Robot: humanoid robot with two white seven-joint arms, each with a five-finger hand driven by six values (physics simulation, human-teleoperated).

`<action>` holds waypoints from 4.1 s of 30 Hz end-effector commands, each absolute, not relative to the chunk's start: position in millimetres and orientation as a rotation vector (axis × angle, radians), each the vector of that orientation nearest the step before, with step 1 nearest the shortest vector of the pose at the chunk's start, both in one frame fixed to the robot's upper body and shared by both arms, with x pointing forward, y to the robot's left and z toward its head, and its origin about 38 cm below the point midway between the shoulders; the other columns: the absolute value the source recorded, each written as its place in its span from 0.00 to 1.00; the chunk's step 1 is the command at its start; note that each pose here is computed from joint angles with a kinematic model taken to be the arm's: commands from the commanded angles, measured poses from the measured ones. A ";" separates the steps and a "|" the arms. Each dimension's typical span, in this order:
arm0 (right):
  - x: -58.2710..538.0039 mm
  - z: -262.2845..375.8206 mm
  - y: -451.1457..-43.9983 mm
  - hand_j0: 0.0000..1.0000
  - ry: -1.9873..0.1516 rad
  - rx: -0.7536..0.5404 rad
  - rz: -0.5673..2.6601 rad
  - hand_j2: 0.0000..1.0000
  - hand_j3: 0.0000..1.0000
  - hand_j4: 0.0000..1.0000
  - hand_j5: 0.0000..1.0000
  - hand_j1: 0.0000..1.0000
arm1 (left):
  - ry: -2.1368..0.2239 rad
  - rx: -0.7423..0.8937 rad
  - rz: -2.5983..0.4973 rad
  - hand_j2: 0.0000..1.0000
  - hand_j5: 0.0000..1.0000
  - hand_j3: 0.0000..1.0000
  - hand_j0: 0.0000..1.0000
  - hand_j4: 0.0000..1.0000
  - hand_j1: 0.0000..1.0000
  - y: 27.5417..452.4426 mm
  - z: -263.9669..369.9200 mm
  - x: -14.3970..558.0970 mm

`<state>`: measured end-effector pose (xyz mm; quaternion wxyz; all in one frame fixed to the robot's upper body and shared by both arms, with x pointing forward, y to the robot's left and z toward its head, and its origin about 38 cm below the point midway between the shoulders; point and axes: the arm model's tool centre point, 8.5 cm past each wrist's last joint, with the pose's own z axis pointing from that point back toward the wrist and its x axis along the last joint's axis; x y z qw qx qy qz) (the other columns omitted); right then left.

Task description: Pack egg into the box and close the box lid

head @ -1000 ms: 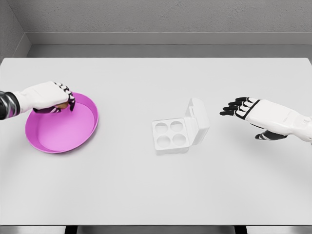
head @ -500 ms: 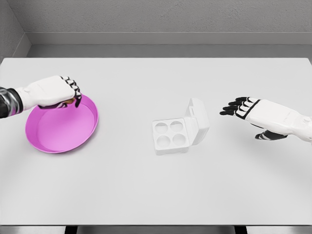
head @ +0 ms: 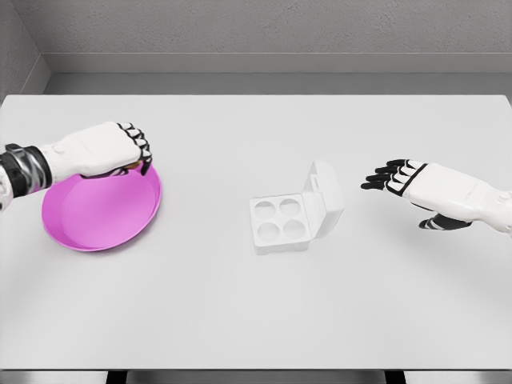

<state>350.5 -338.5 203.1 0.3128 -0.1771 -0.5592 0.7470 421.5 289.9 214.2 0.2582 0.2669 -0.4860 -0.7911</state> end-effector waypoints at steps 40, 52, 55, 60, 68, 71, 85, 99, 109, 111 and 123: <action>350.6 203.3 -338.6 1.00 -1.474 -0.464 1.967 1.00 1.00 1.00 1.00 1.00 | -1.648 0.586 -2.177 0.36 0.36 0.36 0.36 0.36 0.36 182.8 217.1 393.6; 350.6 203.9 -339.3 1.00 -1.473 -0.467 1.968 1.00 1.00 1.00 1.00 1.00 | -1.706 0.536 -2.182 0.34 0.34 0.34 0.34 0.34 0.34 159.9 215.0 386.9; 350.6 203.9 -339.3 1.00 -1.473 -0.467 1.968 1.00 1.00 1.00 1.00 1.00 | -1.722 0.538 -2.180 0.34 0.34 0.34 0.34 0.34 0.34 151.0 215.0 386.7; 350.5 203.5 -339.0 1.00 -1.473 -0.465 1.968 1.00 1.00 1.00 1.00 1.00 | -1.741 0.516 -2.181 0.33 0.33 0.33 0.33 0.33 0.33 140.8 212.7 384.6; 350.6 203.3 -338.6 1.00 -1.474 -0.464 1.967 1.00 1.00 1.00 1.00 1.00 | -1.773 0.493 -2.159 0.33 0.33 0.33 0.33 0.33 0.33 129.8 212.5 384.4; 350.6 203.3 -338.6 1.00 -1.474 -0.464 1.967 1.00 1.00 1.00 1.00 1.00 | -1.770 0.485 -2.180 0.33 0.33 0.33 0.33 0.33 0.33 121.5 209.1 382.4; 350.6 203.9 -339.3 1.00 -1.473 -0.467 1.968 1.00 1.00 1.00 1.00 1.00 | -1.796 0.429 -2.152 0.33 0.33 0.33 0.33 0.33 0.33 106.2 203.8 383.3; 350.2 203.2 -338.3 1.00 -1.476 -0.463 1.967 1.00 1.00 1.00 1.00 1.00 | -1.809 0.357 -2.130 0.33 0.33 0.33 0.33 0.33 0.33 93.1 192.0 378.0; 350.1 203.4 -338.6 1.00 -1.475 -0.464 1.968 1.00 1.00 1.00 1.00 1.00 | -1.801 0.323 -2.106 0.34 0.34 0.34 0.34 0.34 0.34 96.2 181.5 367.7; 350.1 203.4 -338.6 1.00 -1.475 -0.464 1.968 1.00 1.00 1.00 1.00 1.00 | -1.799 0.322 -2.104 0.35 0.35 0.35 0.35 0.35 0.35 96.7 180.6 367.3; 350.3 202.8 -338.7 1.00 -1.473 -0.463 1.967 1.00 1.00 1.00 1.00 1.00 | -1.779 0.315 -2.089 0.35 0.35 0.35 0.35 0.35 0.35 101.3 174.5 367.8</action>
